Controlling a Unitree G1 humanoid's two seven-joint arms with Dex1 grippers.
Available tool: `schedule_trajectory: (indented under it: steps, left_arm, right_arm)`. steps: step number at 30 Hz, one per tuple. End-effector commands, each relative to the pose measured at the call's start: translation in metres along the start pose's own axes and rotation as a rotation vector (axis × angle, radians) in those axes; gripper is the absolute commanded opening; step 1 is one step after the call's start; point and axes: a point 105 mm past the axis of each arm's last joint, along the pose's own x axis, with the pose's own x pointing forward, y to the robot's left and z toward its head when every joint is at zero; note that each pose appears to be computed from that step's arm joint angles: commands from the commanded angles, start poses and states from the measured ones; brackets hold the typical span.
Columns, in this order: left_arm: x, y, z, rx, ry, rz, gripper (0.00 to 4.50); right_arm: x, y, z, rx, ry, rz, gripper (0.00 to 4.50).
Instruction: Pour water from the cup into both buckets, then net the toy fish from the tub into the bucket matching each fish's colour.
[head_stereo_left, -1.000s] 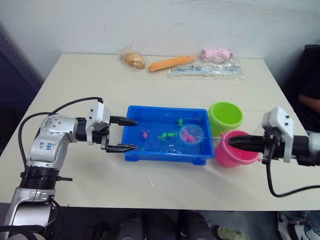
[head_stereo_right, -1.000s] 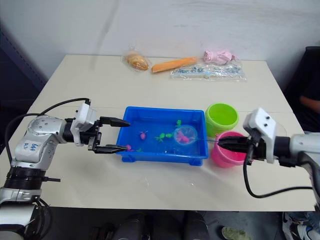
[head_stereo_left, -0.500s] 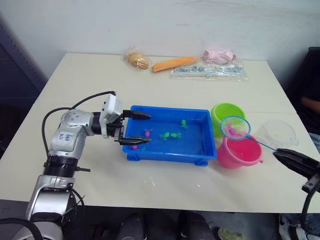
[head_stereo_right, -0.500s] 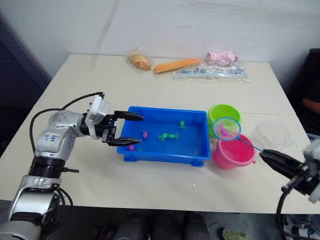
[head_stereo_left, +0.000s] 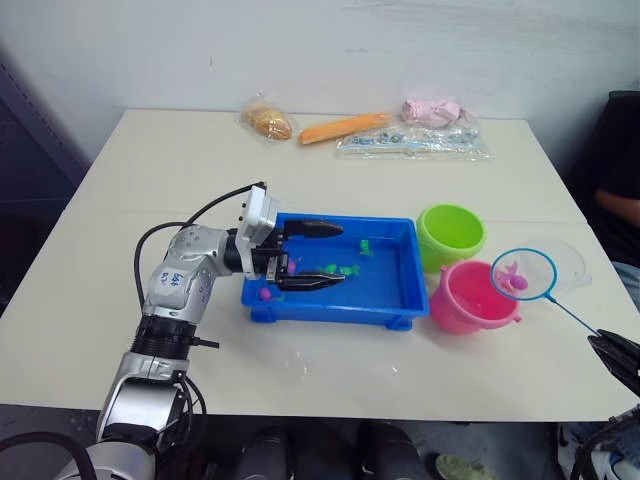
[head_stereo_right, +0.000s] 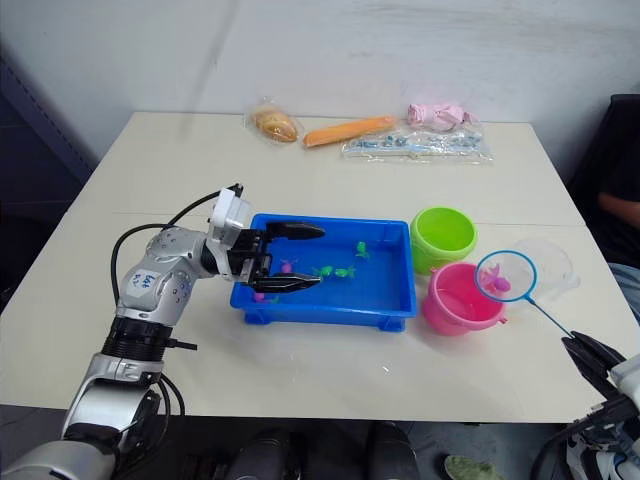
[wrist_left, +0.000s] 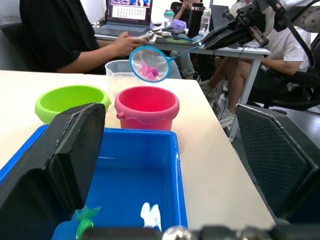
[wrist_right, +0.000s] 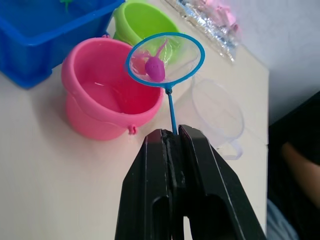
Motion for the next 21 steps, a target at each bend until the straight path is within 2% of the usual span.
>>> schedule_trajectory:
  steps: [1, 5, 9, 13, 18, 21]
  left_arm:
    - [0.002, -0.002, 0.006, 0.035, -0.011, -0.010, 4.45]
    - [0.002, -0.002, 0.005, 0.039, -0.008, -0.003, 4.45]
    - [-0.002, -0.002, 0.004, 0.039, 0.003, 0.006, 4.45]
    - [-0.001, -0.003, 0.004, 0.048, 0.000, 0.010, 4.45]
    - [0.004, -0.008, -0.001, 0.054, -0.001, 0.010, 4.45]
    - [0.004, -0.009, -0.002, 0.056, -0.001, 0.016, 4.45]
  right_arm:
    - [0.004, 0.001, 0.003, -0.130, 0.022, -0.033, 0.00]
    - [0.011, 0.005, 0.007, -0.221, 0.013, -0.035, 0.00]
    - [0.016, 0.006, 0.007, -0.416, 0.038, -0.032, 0.00]
    - [0.019, 0.007, 0.010, -0.585, 0.000, -0.055, 0.00]
    - [0.022, 0.007, 0.002, -0.775, -0.012, -0.125, 0.00]
    - [0.027, 0.015, -0.007, -0.801, -0.021, -0.111, 0.00]
